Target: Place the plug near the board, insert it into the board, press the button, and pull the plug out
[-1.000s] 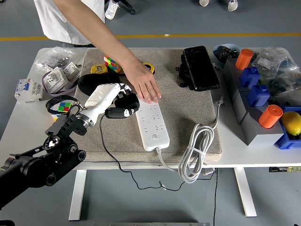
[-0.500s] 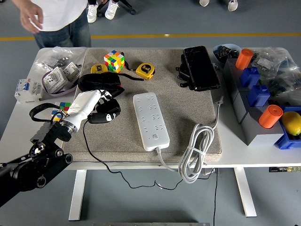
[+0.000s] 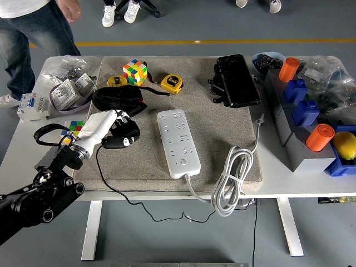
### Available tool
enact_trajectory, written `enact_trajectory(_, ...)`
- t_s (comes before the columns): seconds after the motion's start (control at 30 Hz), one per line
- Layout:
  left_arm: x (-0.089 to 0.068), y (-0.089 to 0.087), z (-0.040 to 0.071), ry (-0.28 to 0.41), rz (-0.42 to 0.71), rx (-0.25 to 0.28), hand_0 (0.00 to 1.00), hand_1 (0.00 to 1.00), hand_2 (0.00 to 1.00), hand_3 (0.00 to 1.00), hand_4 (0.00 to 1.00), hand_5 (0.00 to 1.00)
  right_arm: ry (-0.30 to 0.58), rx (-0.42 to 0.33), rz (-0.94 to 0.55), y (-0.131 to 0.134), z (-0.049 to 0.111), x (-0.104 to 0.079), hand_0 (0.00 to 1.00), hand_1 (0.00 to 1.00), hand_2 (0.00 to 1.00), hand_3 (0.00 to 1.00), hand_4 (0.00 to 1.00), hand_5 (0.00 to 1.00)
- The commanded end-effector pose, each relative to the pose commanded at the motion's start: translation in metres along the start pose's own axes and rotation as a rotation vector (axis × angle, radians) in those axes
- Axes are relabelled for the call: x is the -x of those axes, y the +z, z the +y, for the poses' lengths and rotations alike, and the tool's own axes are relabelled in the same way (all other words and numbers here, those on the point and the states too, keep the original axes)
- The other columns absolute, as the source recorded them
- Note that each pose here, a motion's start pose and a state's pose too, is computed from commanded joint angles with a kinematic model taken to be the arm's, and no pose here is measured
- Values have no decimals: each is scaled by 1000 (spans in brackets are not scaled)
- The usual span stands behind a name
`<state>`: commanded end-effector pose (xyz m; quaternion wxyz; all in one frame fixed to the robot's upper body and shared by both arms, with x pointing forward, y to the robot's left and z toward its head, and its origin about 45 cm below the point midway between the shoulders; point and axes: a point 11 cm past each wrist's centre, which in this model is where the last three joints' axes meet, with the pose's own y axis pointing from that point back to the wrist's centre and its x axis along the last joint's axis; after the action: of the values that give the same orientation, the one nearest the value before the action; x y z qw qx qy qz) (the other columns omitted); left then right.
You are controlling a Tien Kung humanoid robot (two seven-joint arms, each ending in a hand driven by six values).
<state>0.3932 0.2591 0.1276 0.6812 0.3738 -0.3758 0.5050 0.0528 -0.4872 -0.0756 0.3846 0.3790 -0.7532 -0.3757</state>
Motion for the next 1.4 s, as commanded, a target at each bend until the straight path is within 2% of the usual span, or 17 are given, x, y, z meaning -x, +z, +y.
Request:
enact_trajectory(0.07, 0, -1, 0, -1, 1, -2, 387, 526, 553, 570, 789, 168, 1, 1, 0, 1, 0, 0, 639, 659, 628, 549, 995, 529)
enact_trajectory(0.1, 0, -2, 0, -1, 3, -4, 405, 539, 563, 575, 826, 200, 0, 1, 1, 0, 0, 0, 634, 659, 628, 549, 994, 528)
enact_trajectory(0.27, -1, -3, 0, 0, 5, -9, 405, 539, 563, 575, 826, 200, 0, -1, -3, -1, 0, 0, 634, 659, 628, 549, 994, 528)
enact_trajectory(0.3, -1, -3, 0, 0, 6, -9, 438, 578, 582, 594, 889, 215, 0, -1, -3, -1, 0, 0, 622, 659, 628, 549, 994, 528)
enact_trajectory(0.47, -2, -3, 2, 3, 15, -3, 438, 578, 582, 594, 889, 215, 1, 0, -5, 0, 0, 0, 622, 659, 628, 549, 994, 528)
enact_trajectory(0.5, -2, -3, 2, 2, 18, -2, 531, 674, 712, 726, 998, 359, 0, 0, -4, 0, 0, 0, 622, 659, 628, 549, 994, 527)
enact_trajectory(0.67, -4, -6, 4, -16, 28, -10, 531, 674, 712, 726, 998, 359, 0, 1, -4, 1, 0, 0, 622, 659, 628, 549, 994, 527)
enact_trajectory(0.7, -4, -7, 5, -24, 30, -15, 658, 759, 803, 789, 998, 452, 1, 1, -4, 1, 0, 0, 622, 659, 627, 549, 994, 526)
enact_trajectory(0.87, -9, -8, 8, -14, 43, -14, 658, 759, 803, 789, 998, 452, 0, 0, -4, 1, 0, 0, 622, 659, 627, 549, 994, 526)
enact_trajectory(0.9, -11, -8, 9, -4, 57, -12, 729, 830, 890, 855, 998, 532, 0, 0, -5, 0, 0, 0, 621, 659, 627, 549, 995, 526)
enact_trajectory(0.97, -16, -9, 12, 19, 97, -7, 729, 830, 890, 855, 998, 532, 0, -1, -5, 0, 0, 0, 621, 659, 627, 549, 995, 526)
enact_trajectory(1.07, -27, -10, 16, 84, 214, 13, 729, 830, 890, 855, 998, 532, 1, -1, -5, 0, 0, 0, 621, 659, 627, 549, 995, 526)
enact_trajectory(1.1, -32, -11, 18, 121, 261, 24, 764, 821, 873, 836, 998, 712, 2, -1, -5, 0, 0, 0, 624, 659, 627, 549, 994, 525)
enact_trajectory(1.27, -53, -22, 27, 306, 437, 74, 764, 821, 873, 836, 998, 712, 3, 2, -3, 1, 0, 0, 624, 659, 627, 549, 994, 525)
enact_trajectory(1.3, -57, -25, 28, 334, 475, 80, 703, 741, 763, 741, 981, 478, 2, 1, -3, 0, 0, 0, 624, 659, 627, 548, 994, 526)
enact_trajectory(1.4, -60, -40, 32, 380, 572, 26, 703, 741, 763, 741, 981, 478, 2, -3, -2, -2, 0, 0, 624, 659, 627, 548, 994, 526)
